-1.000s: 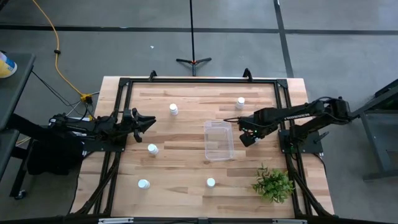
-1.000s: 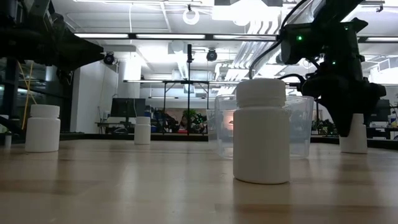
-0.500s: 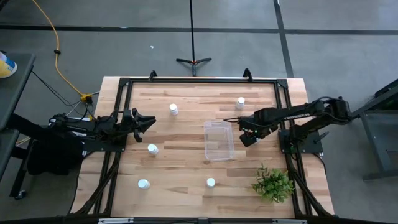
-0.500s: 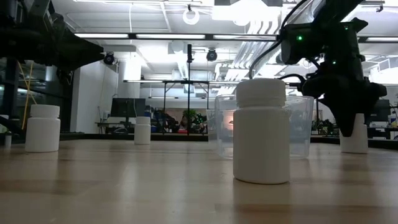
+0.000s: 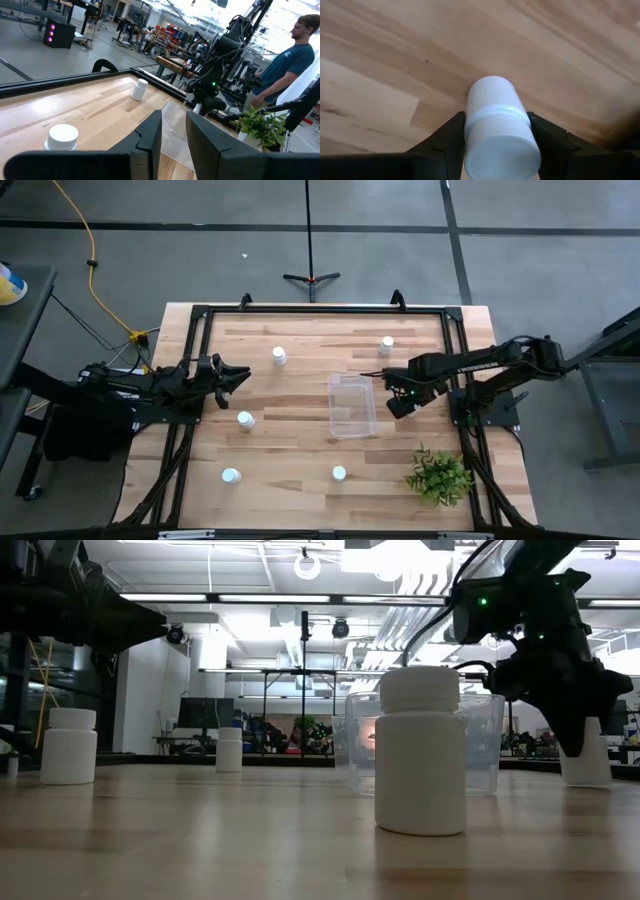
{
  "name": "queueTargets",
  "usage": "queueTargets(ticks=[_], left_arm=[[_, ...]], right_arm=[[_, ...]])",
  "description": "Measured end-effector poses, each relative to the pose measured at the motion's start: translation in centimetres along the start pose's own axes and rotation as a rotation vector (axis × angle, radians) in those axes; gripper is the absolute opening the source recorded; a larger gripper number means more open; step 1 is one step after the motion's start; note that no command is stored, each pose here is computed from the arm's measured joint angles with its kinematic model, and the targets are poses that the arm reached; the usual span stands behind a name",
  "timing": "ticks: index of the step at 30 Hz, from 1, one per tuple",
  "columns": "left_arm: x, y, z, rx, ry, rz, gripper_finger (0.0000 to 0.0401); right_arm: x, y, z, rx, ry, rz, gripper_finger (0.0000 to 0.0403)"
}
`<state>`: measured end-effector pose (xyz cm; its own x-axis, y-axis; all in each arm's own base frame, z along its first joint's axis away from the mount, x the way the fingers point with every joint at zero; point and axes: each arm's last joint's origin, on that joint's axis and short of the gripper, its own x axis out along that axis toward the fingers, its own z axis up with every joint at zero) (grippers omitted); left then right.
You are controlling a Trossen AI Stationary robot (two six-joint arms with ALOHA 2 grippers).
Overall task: Pick and place pill bottles into a basket
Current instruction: Put the pill bottle into the bin
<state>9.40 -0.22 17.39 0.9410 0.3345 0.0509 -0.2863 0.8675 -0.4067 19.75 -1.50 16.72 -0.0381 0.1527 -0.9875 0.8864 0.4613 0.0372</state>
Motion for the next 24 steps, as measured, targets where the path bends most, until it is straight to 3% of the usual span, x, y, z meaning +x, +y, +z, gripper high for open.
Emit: queueTargets(ticks=[16, 24], left_arm=[[0.0, 0.0, 0.0, 0.0, 0.0, 0.0, 0.0124], [0.0, 0.0, 0.0, 0.0, -0.001, 0.0, 0.0124]], right_arm=[[-3.6, 1.9, 0.5, -0.06, -0.041, 0.075, 0.0171], [-6.3, 3.0, 1.0, -0.072, -0.133, 0.115, 0.017]])
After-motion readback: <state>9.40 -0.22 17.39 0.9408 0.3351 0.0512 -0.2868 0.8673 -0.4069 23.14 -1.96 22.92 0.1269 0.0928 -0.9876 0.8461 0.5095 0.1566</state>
